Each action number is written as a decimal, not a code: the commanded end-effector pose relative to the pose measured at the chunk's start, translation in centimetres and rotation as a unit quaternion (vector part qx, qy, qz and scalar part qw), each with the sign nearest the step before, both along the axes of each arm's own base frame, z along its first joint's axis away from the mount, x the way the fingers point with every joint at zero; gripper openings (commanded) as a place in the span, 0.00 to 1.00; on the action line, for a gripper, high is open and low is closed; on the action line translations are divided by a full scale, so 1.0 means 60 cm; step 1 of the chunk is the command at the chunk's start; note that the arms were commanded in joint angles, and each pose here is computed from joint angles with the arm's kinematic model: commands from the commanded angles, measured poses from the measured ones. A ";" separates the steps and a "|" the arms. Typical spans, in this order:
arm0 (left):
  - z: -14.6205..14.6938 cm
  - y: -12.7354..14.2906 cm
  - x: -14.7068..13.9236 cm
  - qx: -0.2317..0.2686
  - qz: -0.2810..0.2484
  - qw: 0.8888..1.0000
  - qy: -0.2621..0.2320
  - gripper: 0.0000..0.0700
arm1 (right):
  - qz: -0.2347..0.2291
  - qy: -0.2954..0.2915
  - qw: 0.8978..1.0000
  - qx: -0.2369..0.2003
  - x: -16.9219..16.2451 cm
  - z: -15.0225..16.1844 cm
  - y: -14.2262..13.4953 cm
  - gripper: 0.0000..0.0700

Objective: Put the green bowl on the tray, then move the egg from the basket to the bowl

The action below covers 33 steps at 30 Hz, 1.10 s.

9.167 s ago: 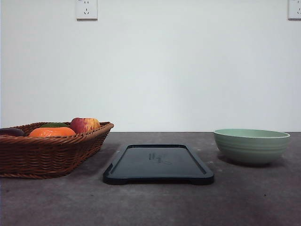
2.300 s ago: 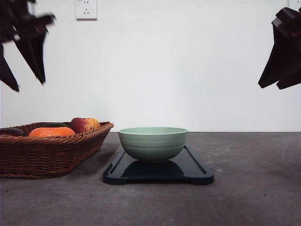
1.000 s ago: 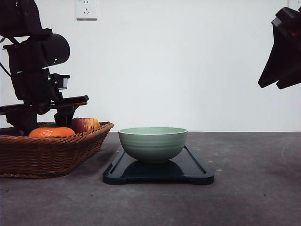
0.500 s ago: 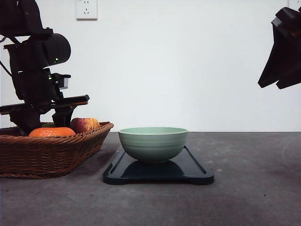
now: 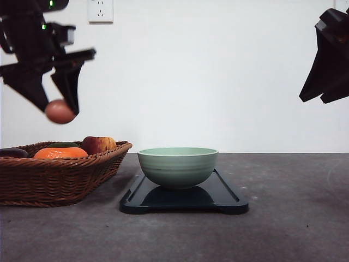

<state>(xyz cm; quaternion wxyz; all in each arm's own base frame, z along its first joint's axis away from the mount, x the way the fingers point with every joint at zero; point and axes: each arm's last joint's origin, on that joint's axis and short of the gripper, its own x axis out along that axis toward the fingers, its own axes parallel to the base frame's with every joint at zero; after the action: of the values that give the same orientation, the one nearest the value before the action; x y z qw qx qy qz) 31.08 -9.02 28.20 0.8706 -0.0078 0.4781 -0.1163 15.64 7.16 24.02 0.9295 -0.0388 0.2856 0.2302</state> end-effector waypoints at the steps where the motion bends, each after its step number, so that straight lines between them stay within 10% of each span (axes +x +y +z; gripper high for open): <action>1: 0.013 -0.010 0.000 -0.010 -0.029 0.999 -0.018 0.21 | 0.004 -0.002 1.000 -0.004 0.001 0.000 0.002 0.38; 11: 0.024 -0.090 0.000 -0.102 -0.139 0.982 -0.078 0.21 | 0.004 -0.002 1.000 -0.004 0.002 0.000 0.002 0.38; 33: -0.108 -0.267 0.015 -0.035 -0.213 0.969 -0.115 0.21 | 0.004 -0.002 1.000 -0.004 0.002 0.000 0.002 0.38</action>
<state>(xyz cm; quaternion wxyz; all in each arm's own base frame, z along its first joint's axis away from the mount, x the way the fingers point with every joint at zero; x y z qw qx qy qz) 31.69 -24.39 22.08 0.8740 0.0672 0.3675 -0.3108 15.64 7.16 24.02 0.9295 -0.0388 0.2856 0.2302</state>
